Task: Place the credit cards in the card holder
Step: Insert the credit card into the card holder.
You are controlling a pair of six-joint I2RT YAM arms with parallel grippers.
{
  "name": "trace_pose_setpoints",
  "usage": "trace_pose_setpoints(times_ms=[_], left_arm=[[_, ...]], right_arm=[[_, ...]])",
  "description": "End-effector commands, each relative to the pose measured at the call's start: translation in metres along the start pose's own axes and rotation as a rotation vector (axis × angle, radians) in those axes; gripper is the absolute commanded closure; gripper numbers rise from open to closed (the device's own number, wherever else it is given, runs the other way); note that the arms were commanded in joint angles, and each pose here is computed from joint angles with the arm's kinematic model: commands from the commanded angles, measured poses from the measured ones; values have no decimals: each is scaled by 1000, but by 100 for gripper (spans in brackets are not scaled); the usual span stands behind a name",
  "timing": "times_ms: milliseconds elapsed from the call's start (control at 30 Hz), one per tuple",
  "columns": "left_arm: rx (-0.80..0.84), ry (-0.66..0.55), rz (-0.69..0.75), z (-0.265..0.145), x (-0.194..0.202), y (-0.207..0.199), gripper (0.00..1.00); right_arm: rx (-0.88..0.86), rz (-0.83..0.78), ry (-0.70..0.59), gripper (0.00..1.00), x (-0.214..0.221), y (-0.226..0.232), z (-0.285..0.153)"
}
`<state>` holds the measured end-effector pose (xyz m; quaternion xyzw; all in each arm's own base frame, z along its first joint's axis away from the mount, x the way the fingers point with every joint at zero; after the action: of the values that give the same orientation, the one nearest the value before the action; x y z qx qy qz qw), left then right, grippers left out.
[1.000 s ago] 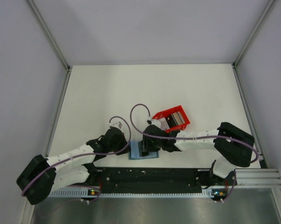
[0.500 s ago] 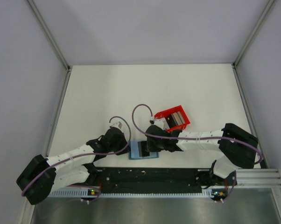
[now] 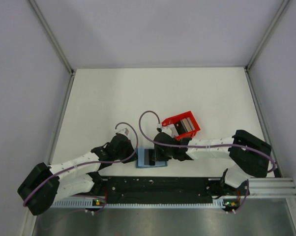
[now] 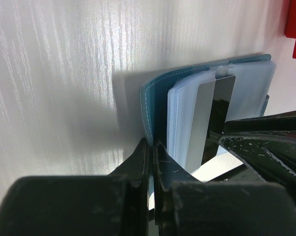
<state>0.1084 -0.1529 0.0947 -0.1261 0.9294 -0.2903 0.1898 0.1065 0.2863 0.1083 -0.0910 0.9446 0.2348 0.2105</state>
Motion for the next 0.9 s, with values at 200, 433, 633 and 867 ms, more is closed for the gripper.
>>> trace_pose_setpoints(times_ms=[200, 433, 633, 867], left_arm=[[-131, 34, 3, 4, 12, 27, 100], [-131, 34, 2, 5, 13, 28, 100], [-133, 39, 4, 6, 13, 29, 100], [-131, 40, 6, 6, 13, 28, 100]], right_arm=[[-48, 24, 34, 76, 8, -8, 14], [-15, 42, -22, 69, 4, -17, 8], [-46, 74, -17, 68, 1, -22, 14], [-76, 42, -3, 68, -4, -12, 23]])
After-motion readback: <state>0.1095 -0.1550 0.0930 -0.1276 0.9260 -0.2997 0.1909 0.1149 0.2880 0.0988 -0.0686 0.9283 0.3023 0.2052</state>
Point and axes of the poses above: each gripper's point midway between its finger pads, its own z axis out along the fingers, its own y axis along the line the jaws close on, x = y × z, the point moved 10 cm from there along -z, back along the fingers, and after that the axes turned 5 degrees about -z, right-handed, at the moved point
